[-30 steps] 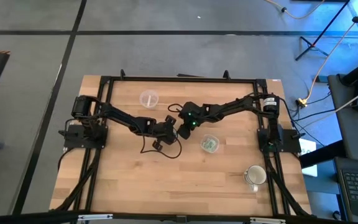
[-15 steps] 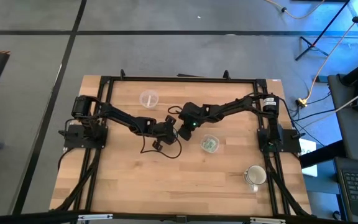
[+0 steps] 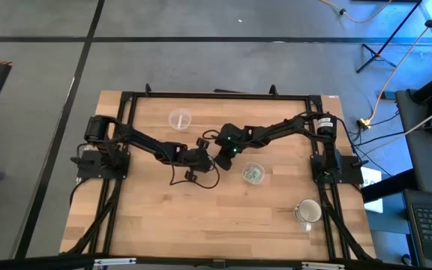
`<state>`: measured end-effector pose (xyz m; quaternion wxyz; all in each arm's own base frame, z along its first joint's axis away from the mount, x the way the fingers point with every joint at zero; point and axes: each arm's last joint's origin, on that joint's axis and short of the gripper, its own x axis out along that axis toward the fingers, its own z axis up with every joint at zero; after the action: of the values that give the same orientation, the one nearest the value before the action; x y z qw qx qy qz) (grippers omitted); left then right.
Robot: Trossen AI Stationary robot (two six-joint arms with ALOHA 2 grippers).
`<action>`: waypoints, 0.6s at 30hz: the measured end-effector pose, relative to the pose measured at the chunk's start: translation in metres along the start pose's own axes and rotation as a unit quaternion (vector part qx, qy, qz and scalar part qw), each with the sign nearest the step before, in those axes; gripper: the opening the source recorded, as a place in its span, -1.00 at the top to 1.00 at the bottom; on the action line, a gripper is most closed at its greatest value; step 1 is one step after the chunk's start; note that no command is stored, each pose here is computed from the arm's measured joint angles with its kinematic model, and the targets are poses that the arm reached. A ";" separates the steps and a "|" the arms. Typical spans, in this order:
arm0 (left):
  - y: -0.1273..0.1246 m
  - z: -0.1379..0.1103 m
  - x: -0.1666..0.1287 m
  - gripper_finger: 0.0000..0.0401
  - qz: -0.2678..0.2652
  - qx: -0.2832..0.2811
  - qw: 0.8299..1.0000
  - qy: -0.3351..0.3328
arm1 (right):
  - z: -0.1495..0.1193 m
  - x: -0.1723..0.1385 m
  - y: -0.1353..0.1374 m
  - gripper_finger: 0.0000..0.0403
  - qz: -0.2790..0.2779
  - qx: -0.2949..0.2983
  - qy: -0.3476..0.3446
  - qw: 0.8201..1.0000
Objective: Pick and place Stevia / Truvia into bins
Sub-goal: Put the stevia packet into the bottom transparent container
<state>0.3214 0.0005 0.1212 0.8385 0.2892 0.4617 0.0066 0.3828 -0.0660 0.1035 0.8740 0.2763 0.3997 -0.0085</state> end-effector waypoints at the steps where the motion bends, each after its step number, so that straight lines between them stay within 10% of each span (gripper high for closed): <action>1: 0.001 0.000 -0.005 0.60 0.004 -0.006 1.000 0.005 | 0.000 0.000 0.000 0.99 -0.001 -0.003 -0.001 1.000; 11: 0.024 -0.001 -0.063 0.44 -0.017 -0.121 0.990 -0.070 | 0.020 -0.047 0.016 0.99 -0.007 -0.040 -0.023 0.999; 18: 0.032 -0.027 -0.087 0.47 -0.001 -0.200 0.966 -0.161 | 0.025 -0.130 0.056 0.99 -0.120 -0.069 0.003 0.990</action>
<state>0.2588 0.0159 0.1934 0.9428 0.1120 0.3099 0.0510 0.3249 -0.0574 0.2347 0.8823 0.1655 0.4323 -0.0853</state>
